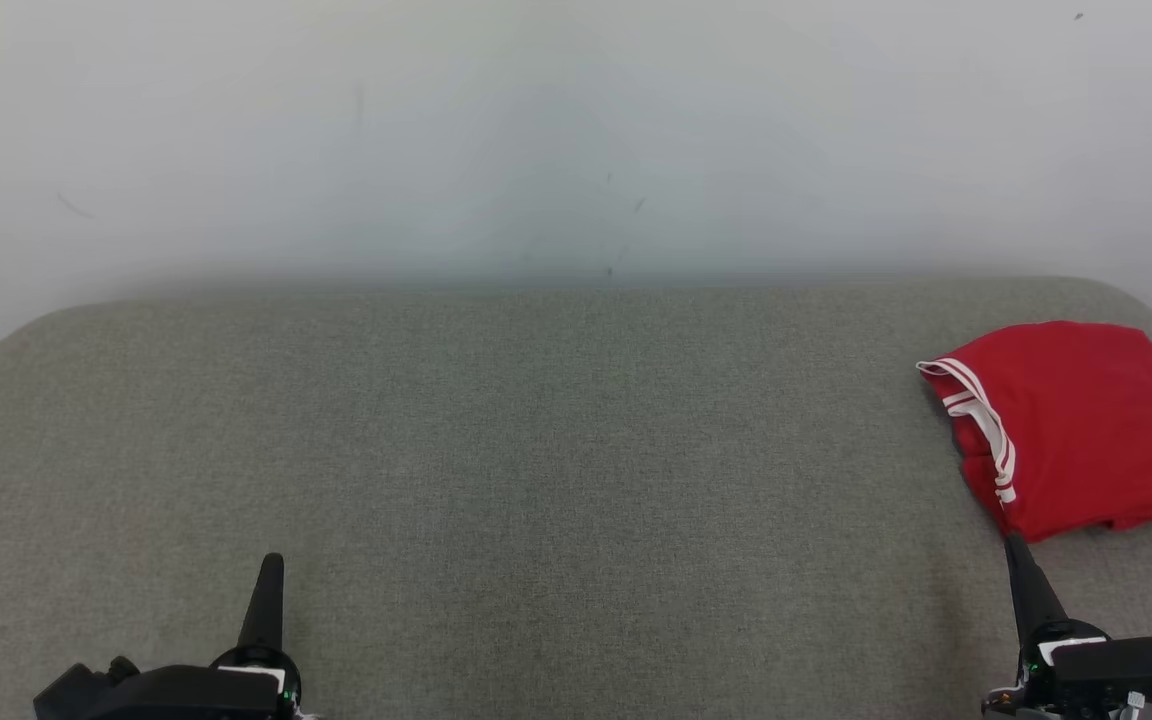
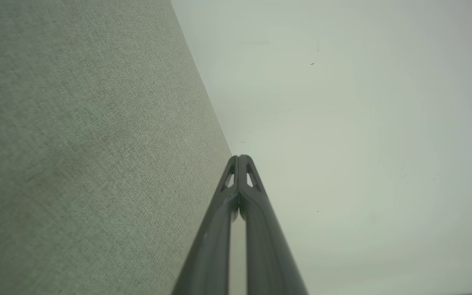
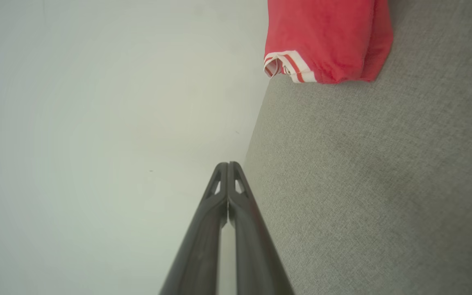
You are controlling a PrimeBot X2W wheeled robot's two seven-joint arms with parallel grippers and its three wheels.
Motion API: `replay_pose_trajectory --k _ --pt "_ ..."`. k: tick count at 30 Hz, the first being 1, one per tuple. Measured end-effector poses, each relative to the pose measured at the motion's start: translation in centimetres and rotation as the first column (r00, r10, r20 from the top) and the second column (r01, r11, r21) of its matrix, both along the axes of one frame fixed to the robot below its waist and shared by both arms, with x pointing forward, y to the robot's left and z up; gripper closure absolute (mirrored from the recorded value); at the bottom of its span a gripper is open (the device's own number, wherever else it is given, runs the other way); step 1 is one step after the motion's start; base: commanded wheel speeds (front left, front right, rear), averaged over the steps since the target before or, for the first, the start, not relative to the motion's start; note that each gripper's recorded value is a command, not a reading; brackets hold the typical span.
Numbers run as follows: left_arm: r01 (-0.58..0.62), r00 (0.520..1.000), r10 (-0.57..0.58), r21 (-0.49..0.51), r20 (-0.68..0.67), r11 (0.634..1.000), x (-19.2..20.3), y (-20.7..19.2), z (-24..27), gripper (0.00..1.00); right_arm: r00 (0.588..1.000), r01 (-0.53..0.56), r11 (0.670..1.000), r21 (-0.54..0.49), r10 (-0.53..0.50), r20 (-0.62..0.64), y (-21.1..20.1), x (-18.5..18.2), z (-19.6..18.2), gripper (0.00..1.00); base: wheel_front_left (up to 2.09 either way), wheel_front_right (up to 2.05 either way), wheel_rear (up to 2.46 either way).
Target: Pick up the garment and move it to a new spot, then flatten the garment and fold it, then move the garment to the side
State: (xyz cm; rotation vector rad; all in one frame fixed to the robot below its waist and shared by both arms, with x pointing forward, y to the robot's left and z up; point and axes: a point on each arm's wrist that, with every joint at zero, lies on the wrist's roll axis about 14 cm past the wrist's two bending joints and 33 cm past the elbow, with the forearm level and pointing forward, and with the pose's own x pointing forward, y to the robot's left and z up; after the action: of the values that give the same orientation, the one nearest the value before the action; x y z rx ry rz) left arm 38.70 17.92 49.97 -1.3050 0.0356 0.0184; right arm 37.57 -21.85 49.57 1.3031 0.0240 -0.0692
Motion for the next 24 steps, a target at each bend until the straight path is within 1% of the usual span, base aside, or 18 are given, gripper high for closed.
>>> replay_pose_trajectory --k 4,7,16,18,24 --pt "0.006 1.0 -0.006 -0.027 0.003 1.0 0.3 -0.2 0.2 1.0 1.0 0.003 1.0 0.029 -0.004 0.008 -0.1 0.2 0.2 1.0 0.0 0.0 0.0" --pt "0.012 1.0 -0.012 -0.069 0.003 0.998 0.5 -0.3 0.2 1.0 1.0 0.008 0.998 0.069 -0.009 0.016 -0.3 0.3 0.3 1.0 0.0 0.0 0.0" --pt "0.022 1.0 -0.021 -0.132 0.008 0.991 1.0 -0.6 0.5 1.0 0.999 0.016 0.991 0.133 -0.02 0.029 -0.7 0.6 0.5 1.0 0.0 0.0 0.0" --pt "0.029 1.0 -0.027 -0.163 0.014 0.986 1.3 -0.8 0.6 1.0 0.999 0.018 0.986 0.168 -0.024 0.036 -0.8 0.7 0.6 1.0 0.0 0.0 0.0" --pt "0.036 0.999 -0.034 -0.203 0.016 0.978 1.6 -0.9 0.7 1.0 0.999 0.02 0.979 0.202 -0.029 0.045 -1.0 0.9 0.8 1.0 0.0 0.0 0.0"
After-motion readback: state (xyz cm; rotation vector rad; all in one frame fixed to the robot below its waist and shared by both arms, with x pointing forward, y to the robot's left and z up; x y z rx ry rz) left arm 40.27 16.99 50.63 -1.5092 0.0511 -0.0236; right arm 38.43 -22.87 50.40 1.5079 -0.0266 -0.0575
